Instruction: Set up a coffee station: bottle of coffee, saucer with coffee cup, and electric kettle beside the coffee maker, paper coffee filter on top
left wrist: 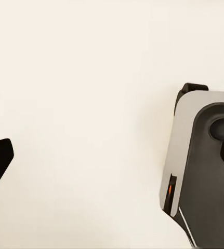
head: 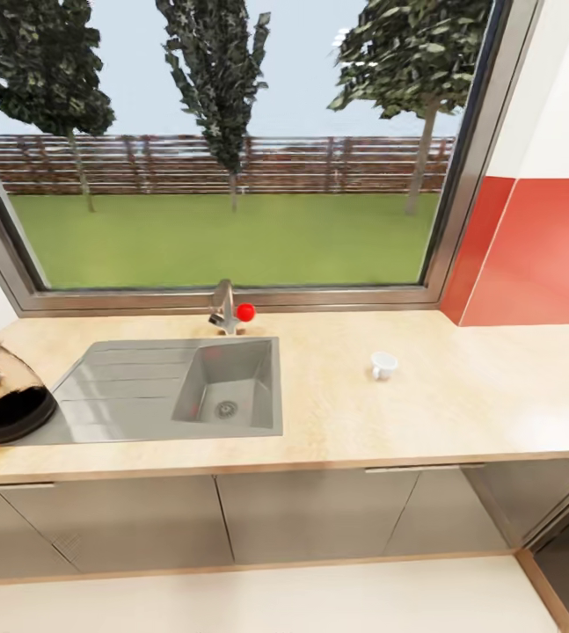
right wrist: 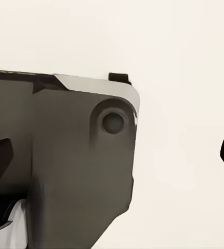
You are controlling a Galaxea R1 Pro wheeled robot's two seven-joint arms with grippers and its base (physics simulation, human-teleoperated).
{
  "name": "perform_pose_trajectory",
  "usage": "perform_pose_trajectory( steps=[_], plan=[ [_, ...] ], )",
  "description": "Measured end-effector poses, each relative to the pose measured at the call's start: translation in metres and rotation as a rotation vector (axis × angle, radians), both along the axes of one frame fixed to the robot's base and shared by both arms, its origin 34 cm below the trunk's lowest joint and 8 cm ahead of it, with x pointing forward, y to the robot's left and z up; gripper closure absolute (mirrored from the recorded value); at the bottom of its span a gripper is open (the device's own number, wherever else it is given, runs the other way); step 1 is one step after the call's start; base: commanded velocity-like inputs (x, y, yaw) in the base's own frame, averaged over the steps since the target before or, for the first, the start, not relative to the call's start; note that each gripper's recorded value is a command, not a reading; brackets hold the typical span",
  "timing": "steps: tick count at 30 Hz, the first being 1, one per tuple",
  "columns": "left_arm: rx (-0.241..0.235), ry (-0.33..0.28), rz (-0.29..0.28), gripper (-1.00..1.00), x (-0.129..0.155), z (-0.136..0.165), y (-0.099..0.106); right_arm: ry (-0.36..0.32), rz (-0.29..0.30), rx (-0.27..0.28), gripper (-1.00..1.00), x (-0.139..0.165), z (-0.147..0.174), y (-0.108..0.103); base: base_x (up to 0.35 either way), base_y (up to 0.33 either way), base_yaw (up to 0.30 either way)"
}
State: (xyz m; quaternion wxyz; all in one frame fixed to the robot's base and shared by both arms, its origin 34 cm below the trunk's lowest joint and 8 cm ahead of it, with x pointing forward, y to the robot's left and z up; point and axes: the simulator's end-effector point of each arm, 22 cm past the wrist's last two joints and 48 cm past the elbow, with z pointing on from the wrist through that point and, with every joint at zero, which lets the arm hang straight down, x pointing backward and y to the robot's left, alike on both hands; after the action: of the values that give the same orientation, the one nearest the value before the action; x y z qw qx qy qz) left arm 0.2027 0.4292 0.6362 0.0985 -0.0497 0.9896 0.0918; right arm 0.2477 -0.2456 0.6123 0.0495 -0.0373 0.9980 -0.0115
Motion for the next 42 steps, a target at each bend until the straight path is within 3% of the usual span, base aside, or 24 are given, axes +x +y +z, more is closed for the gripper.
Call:
perform_pose_trajectory(
  steps=[9,17,19,20,24,31,36,42],
  plan=[
    [-0.008,0.000,0.000,-1.00,0.000,-0.001,-0.006,-0.002,-0.004,-0.003,-1.00,0.001,0.000,-0.002,-0.284,-0.127,-0.002],
    [-0.002,0.014,-0.002,-1.00,-0.008,-0.001,-0.001,-0.004,-0.009,-0.005,-1.00,0.001,0.000,-0.005,-0.047,-0.021,0.000],
    [-0.001,0.044,0.002,-1.00,-0.023,0.000,0.001,-0.004,-0.009,-0.006,-1.00,0.001,0.000,-0.006,-0.004,-0.002,0.000],
    [-0.006,0.144,0.027,-1.00,-0.058,-0.001,0.003,-0.004,-0.009,-0.005,-1.00,0.001,0.000,-0.006,-0.001,-0.001,0.000],
    [-0.012,0.246,0.053,-1.00,-0.086,0.000,0.003,-0.004,-0.009,-0.004,-1.00,0.001,0.000,-0.006,0.000,0.000,0.000],
    [0.110,0.290,0.074,-1.00,-0.097,0.006,0.024,-0.008,-0.003,-0.006,-1.00,0.002,0.000,-0.006,0.000,0.000,0.000],
    [0.129,0.292,0.074,-1.00,-0.097,0.007,0.026,-0.020,-0.006,-0.001,-1.00,0.007,0.001,-0.002,0.000,0.000,0.000],
    [0.137,0.287,0.073,-1.00,-0.096,0.008,0.030,-0.150,-0.005,0.066,-1.00,0.063,0.012,0.030,0.000,0.000,0.000]
  ],
)
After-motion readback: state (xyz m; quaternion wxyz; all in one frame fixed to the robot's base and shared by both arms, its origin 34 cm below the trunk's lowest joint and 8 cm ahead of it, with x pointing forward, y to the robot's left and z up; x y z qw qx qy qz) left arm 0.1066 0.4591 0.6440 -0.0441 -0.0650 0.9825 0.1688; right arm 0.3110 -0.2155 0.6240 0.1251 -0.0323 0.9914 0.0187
